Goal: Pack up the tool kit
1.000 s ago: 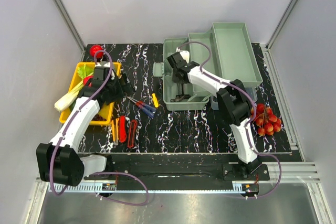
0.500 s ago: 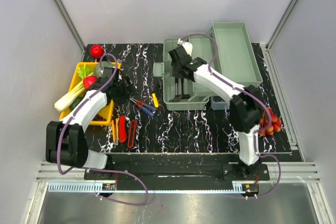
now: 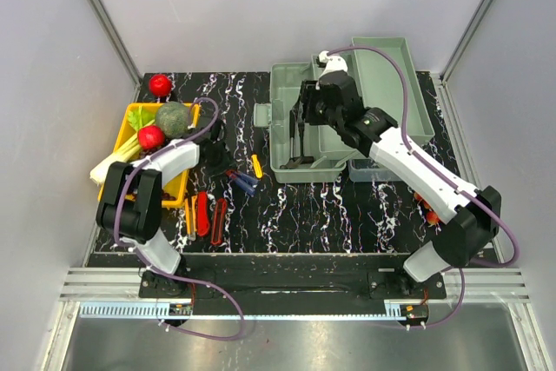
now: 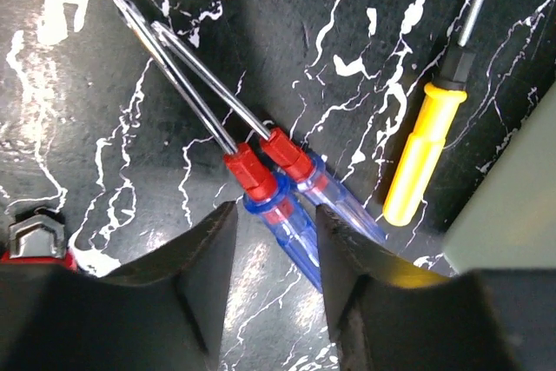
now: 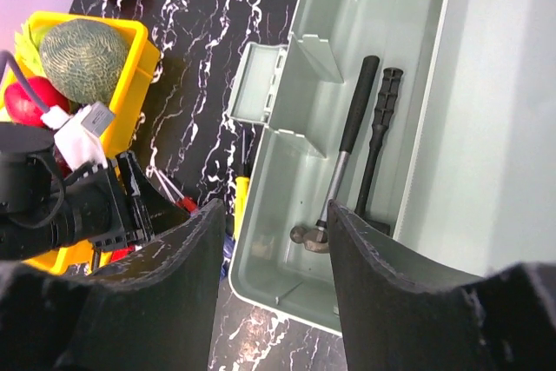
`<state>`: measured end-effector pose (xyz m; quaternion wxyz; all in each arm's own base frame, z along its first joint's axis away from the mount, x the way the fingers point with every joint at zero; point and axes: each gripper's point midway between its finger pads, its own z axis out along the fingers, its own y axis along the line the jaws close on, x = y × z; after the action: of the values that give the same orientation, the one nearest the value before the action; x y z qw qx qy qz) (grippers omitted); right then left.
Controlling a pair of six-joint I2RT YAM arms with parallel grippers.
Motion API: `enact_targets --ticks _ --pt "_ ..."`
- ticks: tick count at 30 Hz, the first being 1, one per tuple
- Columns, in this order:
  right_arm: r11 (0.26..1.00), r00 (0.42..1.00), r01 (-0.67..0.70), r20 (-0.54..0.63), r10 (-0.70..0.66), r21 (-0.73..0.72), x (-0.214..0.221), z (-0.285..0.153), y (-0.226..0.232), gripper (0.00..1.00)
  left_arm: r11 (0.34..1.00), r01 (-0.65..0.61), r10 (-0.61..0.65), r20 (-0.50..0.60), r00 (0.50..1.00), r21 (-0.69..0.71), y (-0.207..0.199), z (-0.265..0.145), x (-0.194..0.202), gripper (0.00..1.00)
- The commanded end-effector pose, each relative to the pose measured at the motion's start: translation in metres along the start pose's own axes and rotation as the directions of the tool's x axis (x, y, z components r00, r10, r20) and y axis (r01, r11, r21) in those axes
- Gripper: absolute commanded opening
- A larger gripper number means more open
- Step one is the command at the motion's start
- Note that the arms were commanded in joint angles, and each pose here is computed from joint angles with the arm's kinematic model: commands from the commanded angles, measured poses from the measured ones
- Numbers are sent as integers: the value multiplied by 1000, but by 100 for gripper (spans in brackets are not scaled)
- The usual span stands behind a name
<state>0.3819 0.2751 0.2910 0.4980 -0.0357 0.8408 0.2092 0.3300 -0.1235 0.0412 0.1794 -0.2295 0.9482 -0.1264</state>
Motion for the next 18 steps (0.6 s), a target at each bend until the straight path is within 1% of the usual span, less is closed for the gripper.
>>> enact_targets --ticks 1,3,5,8,12,18 --pt "998 999 33 21 -32 -47 0 -5 5 56 1000 17 -16 42 999 -15 -12 6 -14 41" --pt "998 999 41 19 -40 -44 2 -4 5 56 1000 15 -14 29 999 -23 -13 9 -10 32" --pt "997 998 55 22 -54 -55 1 -4 6 57 999 -1 2 39 999 -48 -11 10 -12 30" --pt "996 997 74 37 -73 -40 -2 -6 2 58 995 -28 32 35 999 -93 -8 12 -11 29" --pt "996 996 80 49 -79 -30 -3 -9 -1 59 991 -52 54 6 999 -122 -3 19 -5 31" --pt "996 996 74 55 -72 -42 -4 -13 0 61 978 -83 78 -33 996 -192 9 32 0 41"
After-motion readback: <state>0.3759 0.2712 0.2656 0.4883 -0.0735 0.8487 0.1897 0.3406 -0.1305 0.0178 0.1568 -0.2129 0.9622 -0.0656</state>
